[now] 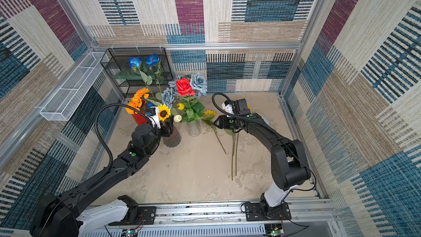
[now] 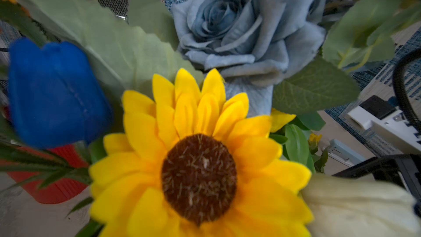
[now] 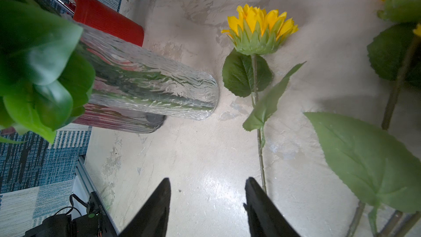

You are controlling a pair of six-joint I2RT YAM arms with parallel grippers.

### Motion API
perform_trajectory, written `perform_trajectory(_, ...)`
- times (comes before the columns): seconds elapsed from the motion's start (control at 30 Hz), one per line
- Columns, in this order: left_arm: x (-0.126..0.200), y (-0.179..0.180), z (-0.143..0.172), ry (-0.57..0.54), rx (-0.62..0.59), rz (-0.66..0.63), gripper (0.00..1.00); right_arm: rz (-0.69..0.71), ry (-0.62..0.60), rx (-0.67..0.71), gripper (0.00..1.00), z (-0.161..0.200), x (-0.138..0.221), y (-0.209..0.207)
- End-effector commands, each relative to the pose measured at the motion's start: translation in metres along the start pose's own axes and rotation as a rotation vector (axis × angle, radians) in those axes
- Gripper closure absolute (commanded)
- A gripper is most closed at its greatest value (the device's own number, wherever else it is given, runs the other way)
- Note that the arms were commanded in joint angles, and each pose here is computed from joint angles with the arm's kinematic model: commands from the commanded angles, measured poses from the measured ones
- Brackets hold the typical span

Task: Pick out yellow flowers from the vase
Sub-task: Pick up the flower from the vase.

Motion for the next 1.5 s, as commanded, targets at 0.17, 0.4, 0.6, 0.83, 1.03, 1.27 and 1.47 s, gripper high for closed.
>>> perform_trajectory(0.17,-0.001,-0.004,-0.028,-0.11,-0.021,-0.009,0.51,-0.025,-0.023,0.015,0.45,-0.007,0.003,0.005)
perform_trajectory(0.4,0.011,-0.004,-0.038,-0.126,-0.019,0.005,0.67,-0.029,-0.027,0.014,0.45,-0.009,0.002,0.005)
perform_trajectory(0.6,0.022,-0.006,-0.051,-0.146,-0.008,0.026,0.69,-0.029,-0.024,0.011,0.45,-0.007,0.002,0.004)
perform_trajectory(0.83,0.038,-0.012,-0.076,-0.182,0.013,0.061,0.68,-0.032,-0.028,0.014,0.45,-0.007,0.003,0.005)
perform_trajectory(1.03,0.05,-0.022,-0.101,-0.185,0.025,0.11,0.68,-0.027,-0.035,0.018,0.44,-0.008,0.005,0.006)
perform_trajectory(1.27,0.071,-0.031,-0.129,-0.19,0.047,0.161,0.68,-0.025,-0.061,0.024,0.42,-0.015,0.013,0.007)
perform_trajectory(1.47,0.092,-0.044,-0.158,-0.155,0.048,0.228,0.67,-0.041,-0.142,0.037,0.28,-0.029,0.036,0.01)
Point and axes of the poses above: each gripper's point midway between its finger pads, its own x axis back along the fingers, its own y axis along the line the jaws close on, z = x × y, the point moved 3 cm from there along x, back along the fingers, and after that the axes turned 5 degrees about x, right-handed, at the moved point
